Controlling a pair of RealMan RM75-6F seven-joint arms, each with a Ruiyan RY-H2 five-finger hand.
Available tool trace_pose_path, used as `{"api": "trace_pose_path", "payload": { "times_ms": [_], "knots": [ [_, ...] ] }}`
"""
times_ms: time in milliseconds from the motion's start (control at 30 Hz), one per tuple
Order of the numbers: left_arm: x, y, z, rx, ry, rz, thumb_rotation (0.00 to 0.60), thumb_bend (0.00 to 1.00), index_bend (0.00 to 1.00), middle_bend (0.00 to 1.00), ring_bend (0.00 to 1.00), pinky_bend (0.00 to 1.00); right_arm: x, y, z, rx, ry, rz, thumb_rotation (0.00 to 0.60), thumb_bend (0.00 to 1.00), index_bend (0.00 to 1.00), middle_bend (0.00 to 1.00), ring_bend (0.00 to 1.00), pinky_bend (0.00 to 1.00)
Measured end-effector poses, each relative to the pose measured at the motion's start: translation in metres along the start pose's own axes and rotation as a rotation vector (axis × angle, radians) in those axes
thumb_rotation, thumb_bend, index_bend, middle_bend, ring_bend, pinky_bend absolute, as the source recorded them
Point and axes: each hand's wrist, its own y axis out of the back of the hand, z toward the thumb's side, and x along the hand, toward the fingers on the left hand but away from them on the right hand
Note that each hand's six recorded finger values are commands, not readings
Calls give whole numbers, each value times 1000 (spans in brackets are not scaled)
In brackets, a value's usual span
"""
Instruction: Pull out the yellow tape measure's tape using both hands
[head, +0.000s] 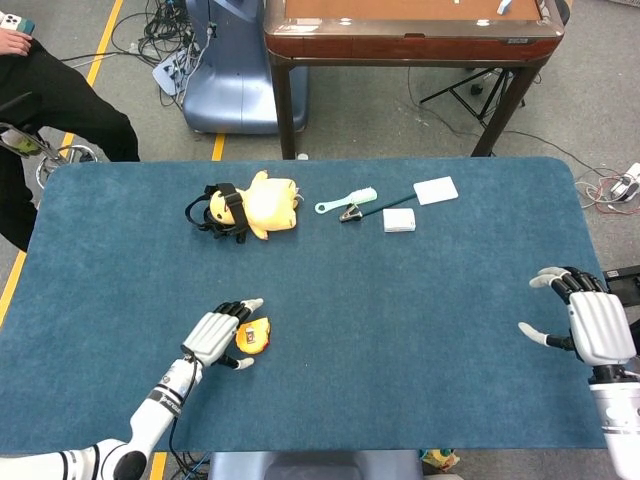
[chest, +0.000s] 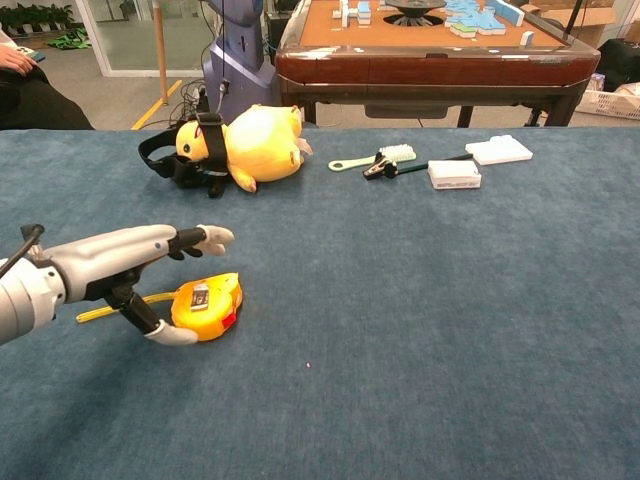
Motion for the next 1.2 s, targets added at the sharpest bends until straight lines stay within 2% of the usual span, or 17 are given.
{"api": "trace_pose_path", "payload": {
  "times_ms": [233, 567, 867, 1200],
  "knots": [
    [8, -7, -7, -3, 27, -10, 600, 154, 35, 97, 105, 95, 4, 2, -3, -2, -9, -7, 600, 92, 378, 298, 212, 219],
    [21, 3, -24, -43, 78, 51, 600, 154, 90, 97, 107, 95, 7, 3, -4, -4, -12, -12, 600, 91, 378, 298, 212, 220],
    [18, 6, -28, 49, 92, 77, 600, 153, 278, 122, 107, 95, 7, 3, -5, -8, -12, -14, 600, 91, 378, 298, 212, 219],
    [20, 3, -25, 116, 86, 71, 600, 153, 293, 126, 108, 95, 10, 4, -8, -9, -18, -17, 600, 92, 378, 298, 212, 219]
  ]
}}
